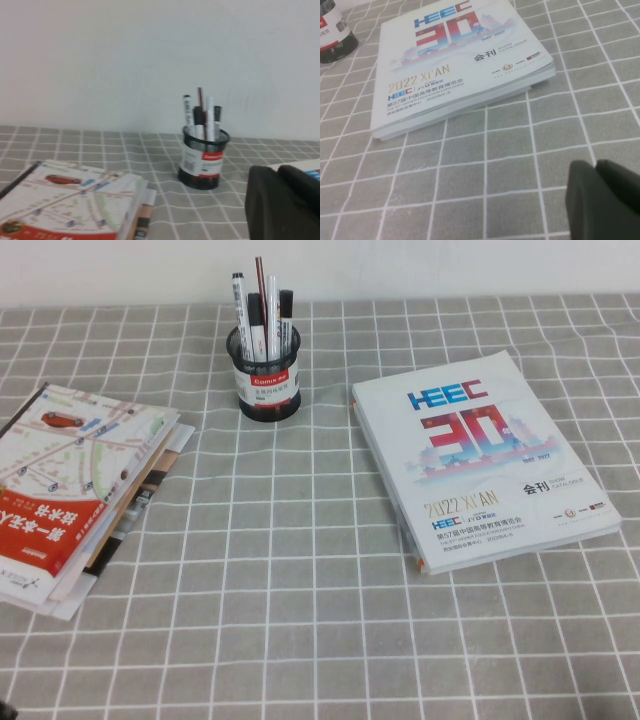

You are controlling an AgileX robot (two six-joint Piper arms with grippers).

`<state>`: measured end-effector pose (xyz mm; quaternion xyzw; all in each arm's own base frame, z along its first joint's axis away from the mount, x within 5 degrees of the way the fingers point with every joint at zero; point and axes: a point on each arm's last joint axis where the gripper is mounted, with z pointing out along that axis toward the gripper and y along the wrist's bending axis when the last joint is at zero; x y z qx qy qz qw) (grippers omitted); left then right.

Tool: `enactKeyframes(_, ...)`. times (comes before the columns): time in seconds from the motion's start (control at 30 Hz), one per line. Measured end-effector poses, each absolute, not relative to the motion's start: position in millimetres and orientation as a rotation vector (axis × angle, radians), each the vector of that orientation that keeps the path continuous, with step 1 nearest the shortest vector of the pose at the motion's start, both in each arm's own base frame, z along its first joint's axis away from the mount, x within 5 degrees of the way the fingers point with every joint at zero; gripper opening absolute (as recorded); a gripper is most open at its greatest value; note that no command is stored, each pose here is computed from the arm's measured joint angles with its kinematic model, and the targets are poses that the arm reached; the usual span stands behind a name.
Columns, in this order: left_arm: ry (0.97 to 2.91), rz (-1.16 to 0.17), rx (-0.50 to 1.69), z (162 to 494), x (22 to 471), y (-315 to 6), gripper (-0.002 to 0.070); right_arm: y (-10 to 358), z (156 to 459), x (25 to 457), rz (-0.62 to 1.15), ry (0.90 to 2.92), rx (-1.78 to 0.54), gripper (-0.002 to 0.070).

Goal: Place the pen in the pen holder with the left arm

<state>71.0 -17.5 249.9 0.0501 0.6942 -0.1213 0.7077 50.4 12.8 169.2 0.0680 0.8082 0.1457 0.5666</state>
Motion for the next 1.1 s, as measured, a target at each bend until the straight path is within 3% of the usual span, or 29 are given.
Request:
enactKeyframes(0.3,1.501,-0.172,-0.032,206.7,56.5,-4.9,0.0000,12.9,169.2,50.4,0.344,1.900,0.158,-0.0015)
enactKeyframes(0.8,1.878,-0.121,-0.012,171.8,52.5,-4.3,0.0000,12.9,169.2,50.4,0.344,1.900,0.158,-0.0015)
enactKeyframes(1.1,1.888,-0.120,-0.012,170.8,52.2,-4.3,0.0000,12.9,169.2,50.4,0.344,1.900,0.158,-0.0015)
